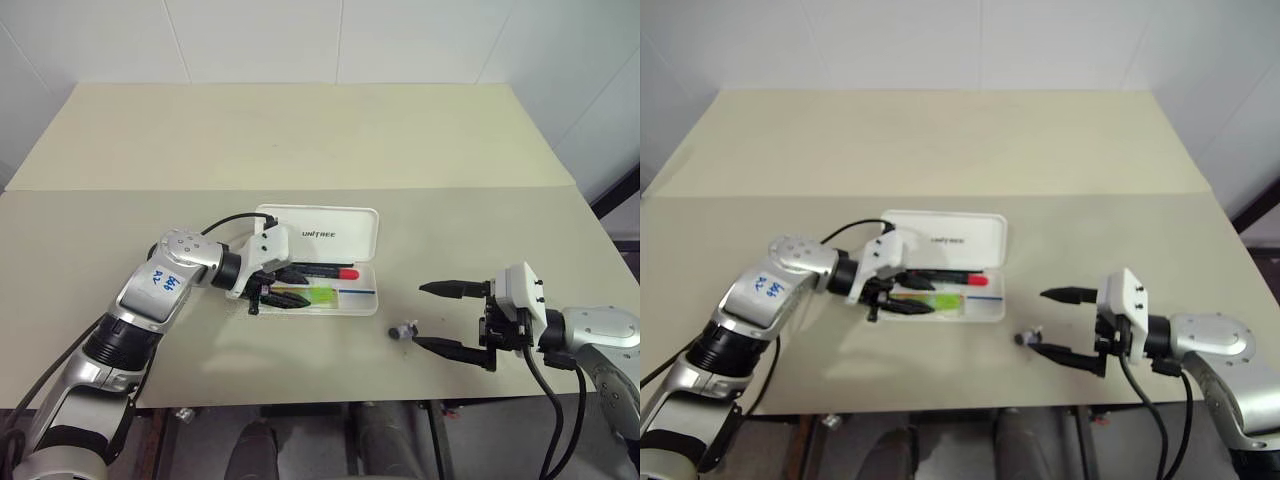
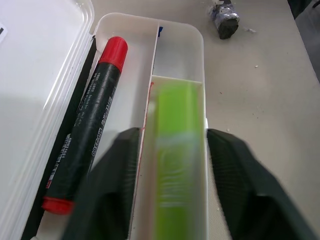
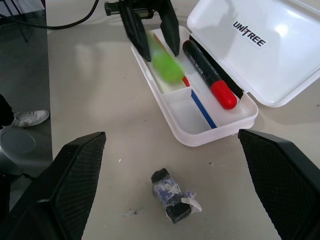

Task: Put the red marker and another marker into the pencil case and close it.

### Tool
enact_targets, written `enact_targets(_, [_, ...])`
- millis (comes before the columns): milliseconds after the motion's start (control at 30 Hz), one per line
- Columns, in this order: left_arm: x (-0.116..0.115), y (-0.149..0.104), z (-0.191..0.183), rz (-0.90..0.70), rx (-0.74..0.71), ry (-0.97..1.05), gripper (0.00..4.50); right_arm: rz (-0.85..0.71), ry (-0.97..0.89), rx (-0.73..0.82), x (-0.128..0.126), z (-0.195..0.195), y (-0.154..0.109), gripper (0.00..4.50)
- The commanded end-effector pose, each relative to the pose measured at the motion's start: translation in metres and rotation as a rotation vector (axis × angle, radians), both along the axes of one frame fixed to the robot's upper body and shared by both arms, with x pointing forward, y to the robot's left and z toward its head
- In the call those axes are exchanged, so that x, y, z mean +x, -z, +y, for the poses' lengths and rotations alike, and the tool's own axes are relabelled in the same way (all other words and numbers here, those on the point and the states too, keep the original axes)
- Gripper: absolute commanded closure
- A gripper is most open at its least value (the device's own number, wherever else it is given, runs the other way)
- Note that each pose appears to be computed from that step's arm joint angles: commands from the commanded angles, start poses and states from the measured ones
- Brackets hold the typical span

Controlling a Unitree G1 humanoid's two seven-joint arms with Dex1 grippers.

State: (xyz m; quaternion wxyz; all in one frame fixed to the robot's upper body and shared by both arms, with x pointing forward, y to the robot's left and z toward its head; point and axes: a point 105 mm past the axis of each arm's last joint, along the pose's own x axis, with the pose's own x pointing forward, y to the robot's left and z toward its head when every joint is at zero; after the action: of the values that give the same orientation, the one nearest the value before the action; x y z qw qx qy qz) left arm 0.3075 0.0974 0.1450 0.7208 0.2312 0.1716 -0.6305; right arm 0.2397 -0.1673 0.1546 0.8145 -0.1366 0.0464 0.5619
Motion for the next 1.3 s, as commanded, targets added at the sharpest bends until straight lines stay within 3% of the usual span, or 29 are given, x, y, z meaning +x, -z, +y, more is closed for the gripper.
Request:
enact_targets(33, [-0.004, -0.002, -0.002, -0.019, 0.014, 0.021, 1.02, -0.032, -0.012, 0.003, -0.003, 0.002, -0.006, 0.00])
enact_targets(133, [-0.006, -0.003, -0.004, -0.013, 0.003, 0.027, 0.03, -0.029, -0.009, -0.003, -0.003, 0.000, -0.005, 0.00])
enact_targets(300, [-0.005, -0.010, -0.006, -0.039, -0.044, 0.031, 0.03, -0.012, -0.019, -0.045, -0.004, -0.007, 0.000, 0.00])
enact_targets(467, [-0.013, -0.029, -0.008, -0.092, -0.193, 0.145, 0.03, 0.018, -0.077, -0.127, -0.004, -0.013, 0.016, 0.00])
enact_targets(700, [-0.032, -0.028, 0.014, -0.082, -0.233, 0.238, 0.03, 0.033, -0.157, -0.139, 0.017, -0.004, 0.029, 0.00])
enact_targets(833, [-0.040, -0.039, 0.031, -0.062, -0.359, 0.247, 0.03, 0.059, -0.184, -0.146, 0.026, -0.003, 0.035, 0.00])
enact_targets(1133, [-0.041, -0.034, 0.059, -0.099, -0.291, 0.103, 0.03, 0.148, -0.232, -0.196, 0.036, -0.007, 0.057, 0.00])
enact_targets(1233, [-0.042, -0.035, 0.059, -0.113, -0.308, 0.077, 0.00, 0.147, -0.243, -0.194, 0.038, -0.004, 0.058, 0.65])
enact_targets(1300, [-0.043, -0.036, 0.059, -0.118, -0.313, 0.065, 0.00, 0.138, -0.242, -0.196, 0.040, 0.000, 0.058, 1.32])
